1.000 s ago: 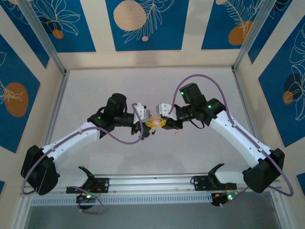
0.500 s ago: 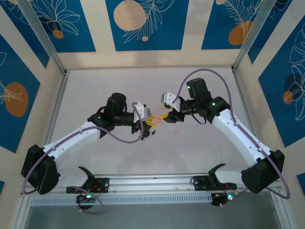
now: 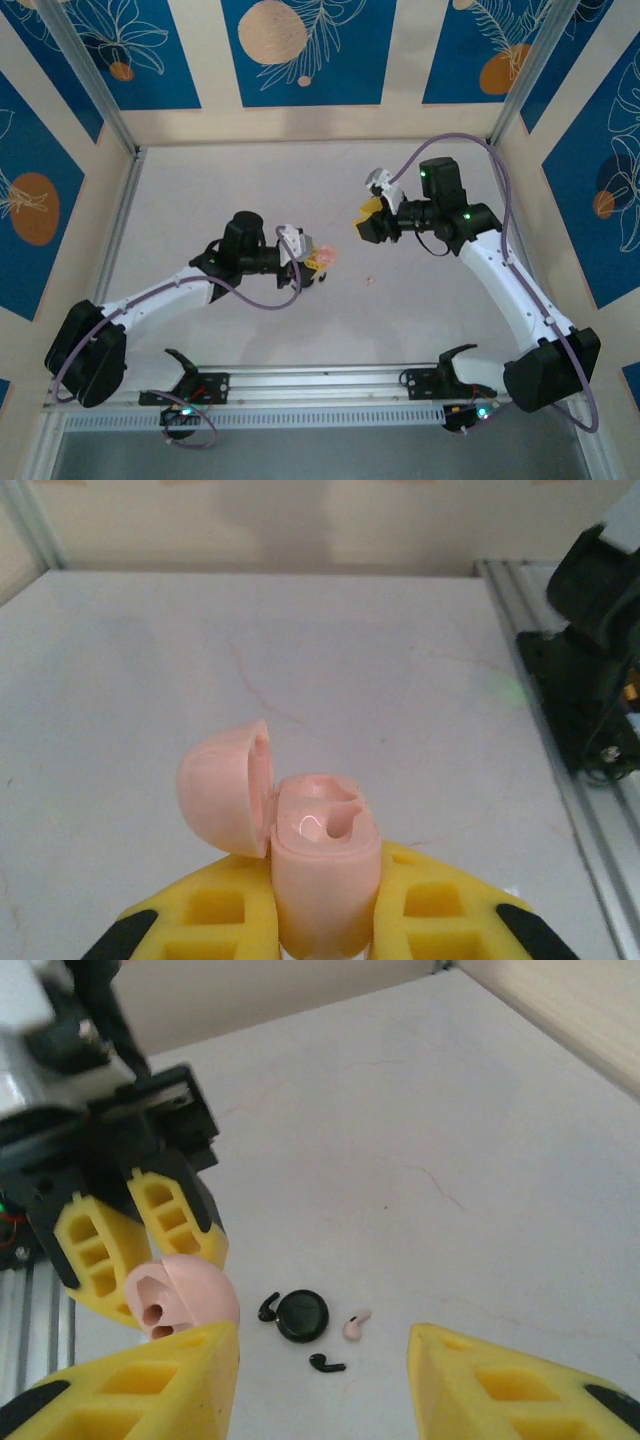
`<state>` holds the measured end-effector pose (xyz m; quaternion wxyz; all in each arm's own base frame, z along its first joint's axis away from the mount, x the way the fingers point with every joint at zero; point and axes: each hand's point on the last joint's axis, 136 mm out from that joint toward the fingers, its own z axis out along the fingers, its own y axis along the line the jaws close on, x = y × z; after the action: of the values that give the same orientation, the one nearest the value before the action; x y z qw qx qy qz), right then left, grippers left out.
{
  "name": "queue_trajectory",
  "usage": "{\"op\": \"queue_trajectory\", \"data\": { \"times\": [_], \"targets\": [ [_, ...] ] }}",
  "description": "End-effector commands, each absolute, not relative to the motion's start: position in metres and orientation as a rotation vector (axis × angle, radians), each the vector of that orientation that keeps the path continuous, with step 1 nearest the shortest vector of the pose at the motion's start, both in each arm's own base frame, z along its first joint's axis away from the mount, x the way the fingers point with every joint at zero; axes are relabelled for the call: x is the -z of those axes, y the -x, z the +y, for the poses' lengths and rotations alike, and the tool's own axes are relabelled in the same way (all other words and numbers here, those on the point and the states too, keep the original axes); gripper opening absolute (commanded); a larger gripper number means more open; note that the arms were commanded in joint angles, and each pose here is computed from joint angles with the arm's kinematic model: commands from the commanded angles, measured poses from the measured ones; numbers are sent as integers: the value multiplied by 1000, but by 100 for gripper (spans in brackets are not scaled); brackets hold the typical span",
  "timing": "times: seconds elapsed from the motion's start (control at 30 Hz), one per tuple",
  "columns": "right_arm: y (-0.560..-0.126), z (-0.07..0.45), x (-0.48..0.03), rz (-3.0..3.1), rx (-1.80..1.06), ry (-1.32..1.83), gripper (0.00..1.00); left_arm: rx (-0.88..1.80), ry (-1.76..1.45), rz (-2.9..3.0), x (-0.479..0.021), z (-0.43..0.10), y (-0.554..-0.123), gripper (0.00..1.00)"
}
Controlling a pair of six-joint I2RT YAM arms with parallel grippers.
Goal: Insert the wireless bluetooth earbuds into the charging case
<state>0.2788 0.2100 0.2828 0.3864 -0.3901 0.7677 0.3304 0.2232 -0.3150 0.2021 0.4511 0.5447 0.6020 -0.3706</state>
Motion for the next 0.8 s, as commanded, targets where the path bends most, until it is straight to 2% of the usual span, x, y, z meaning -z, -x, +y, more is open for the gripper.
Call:
{"op": "queue_trajectory", "data": {
  "times": [0.0,0.17,0.37,0.5,0.77],
  "targets": [
    [-282,188,-249,2328,-928,580,47,850,-1228,1485,-205,-312,-240,13],
    [-273,155,-188,2756,-887,115,46,853,-1182,1506,-190,-308,-240,13],
    [-265,144,-136,3003,-833,-271,46,865,-1187,1518,-178,-309,-239,13],
    [-266,145,-111,3124,-774,-354,46,875,-1188,1510,-178,-312,-240,13],
    [-269,149,-73,3281,-553,-314,46,883,-1180,1511,-178,-312,-242,14]
  ]
}}
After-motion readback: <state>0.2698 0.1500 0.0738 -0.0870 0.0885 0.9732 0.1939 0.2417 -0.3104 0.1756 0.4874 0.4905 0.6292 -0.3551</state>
